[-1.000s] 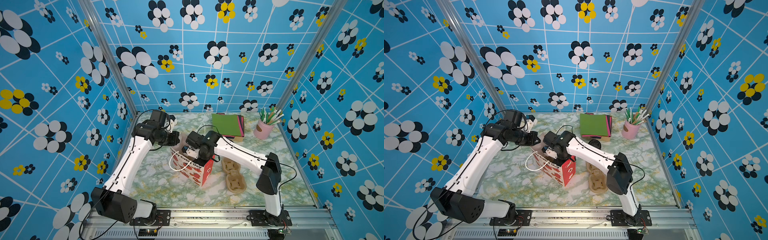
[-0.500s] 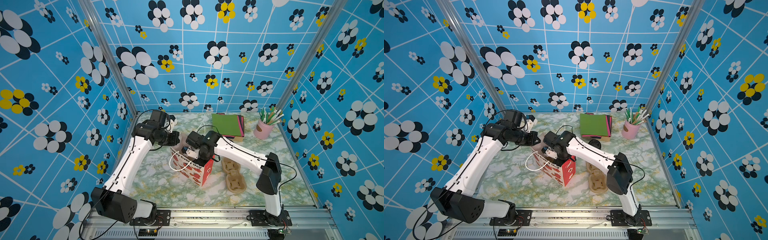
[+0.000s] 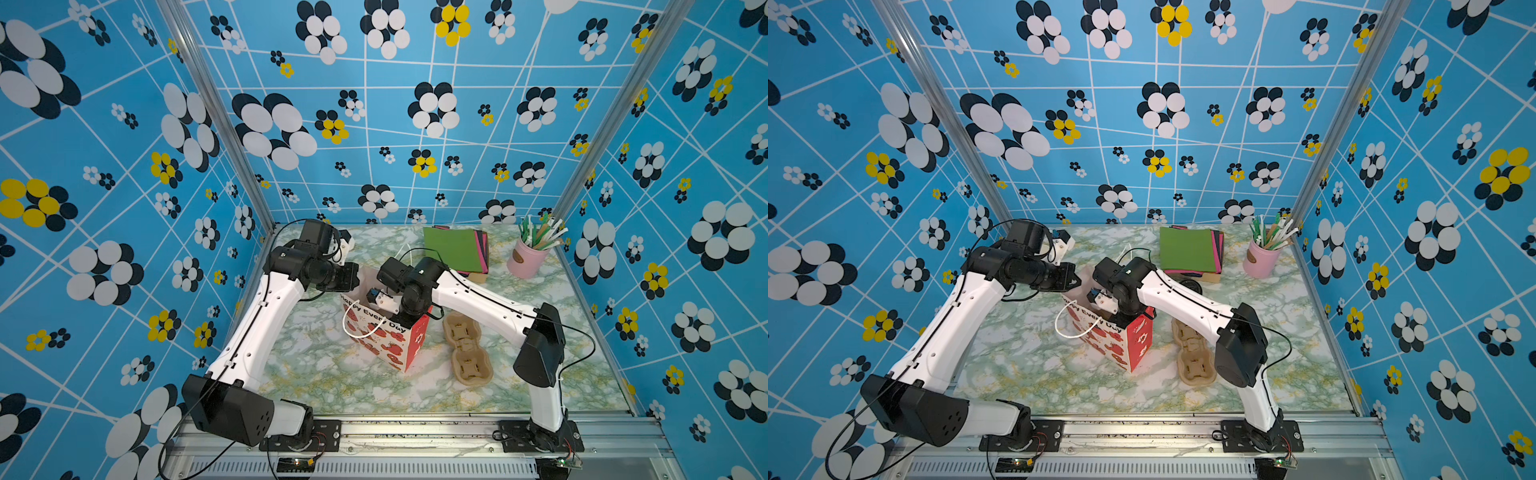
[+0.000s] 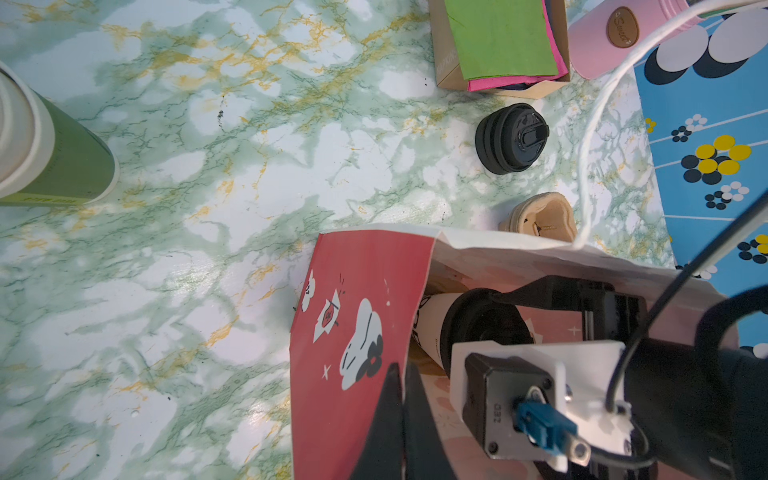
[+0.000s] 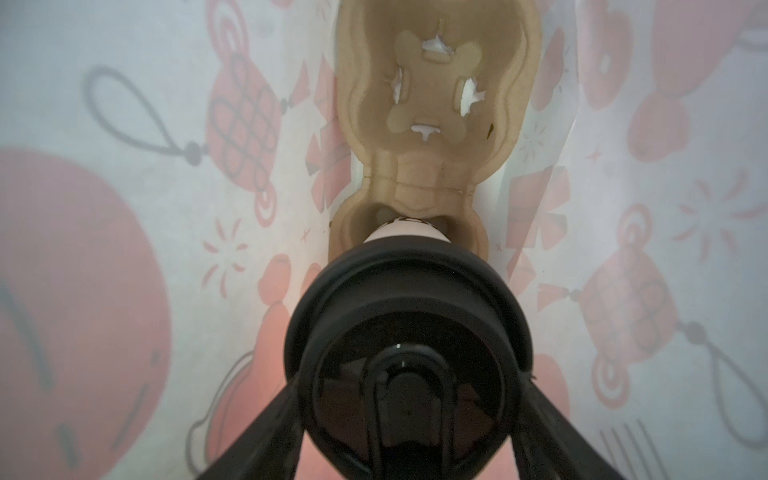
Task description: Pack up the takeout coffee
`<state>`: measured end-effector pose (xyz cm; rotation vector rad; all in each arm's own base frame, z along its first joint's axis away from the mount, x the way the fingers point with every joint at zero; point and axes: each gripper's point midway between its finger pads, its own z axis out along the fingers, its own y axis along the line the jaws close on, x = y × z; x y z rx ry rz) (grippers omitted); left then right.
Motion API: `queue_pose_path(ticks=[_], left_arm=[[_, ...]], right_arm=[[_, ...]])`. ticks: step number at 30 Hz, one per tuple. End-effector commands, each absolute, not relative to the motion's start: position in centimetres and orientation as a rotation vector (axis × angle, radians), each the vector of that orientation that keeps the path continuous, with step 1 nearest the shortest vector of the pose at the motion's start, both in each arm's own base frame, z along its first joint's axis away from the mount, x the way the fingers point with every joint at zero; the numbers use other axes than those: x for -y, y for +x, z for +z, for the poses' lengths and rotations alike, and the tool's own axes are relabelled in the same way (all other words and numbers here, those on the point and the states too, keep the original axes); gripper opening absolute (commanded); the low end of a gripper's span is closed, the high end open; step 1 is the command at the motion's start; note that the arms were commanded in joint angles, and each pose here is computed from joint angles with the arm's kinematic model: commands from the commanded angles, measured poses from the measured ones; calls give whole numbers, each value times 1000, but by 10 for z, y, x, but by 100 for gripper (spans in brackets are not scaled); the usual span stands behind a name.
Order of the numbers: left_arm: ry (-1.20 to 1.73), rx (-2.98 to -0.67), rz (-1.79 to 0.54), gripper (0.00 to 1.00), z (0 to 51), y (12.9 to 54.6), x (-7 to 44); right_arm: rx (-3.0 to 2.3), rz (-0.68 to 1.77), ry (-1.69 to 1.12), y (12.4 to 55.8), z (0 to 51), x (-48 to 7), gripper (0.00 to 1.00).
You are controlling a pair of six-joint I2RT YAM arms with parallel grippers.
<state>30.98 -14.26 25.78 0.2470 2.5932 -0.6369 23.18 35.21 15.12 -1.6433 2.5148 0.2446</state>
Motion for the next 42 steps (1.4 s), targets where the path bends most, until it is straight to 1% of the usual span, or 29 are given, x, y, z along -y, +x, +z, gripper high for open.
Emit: queue_pose_path(ticks=[1, 12, 24, 31, 42], left_arm=[[266, -2615, -597, 0, 254, 304, 139], [268, -2614, -597, 0, 255, 305, 139], [269, -2618, -591, 0, 254, 303, 138], [269, -2624, -587, 0, 253, 302, 137], [282, -2635, -572, 0, 253, 300, 139]], right_arm=[[-2513, 313, -1647, 222, 165, -346, 74], [-2532, 299, -1651, 222, 160, -344, 74], [-2524, 300, -1639, 223, 167, -344, 78], [-2491, 312, -1610, 228, 183, -348, 89], [-2446, 341, -1579, 232, 205, -356, 99]])
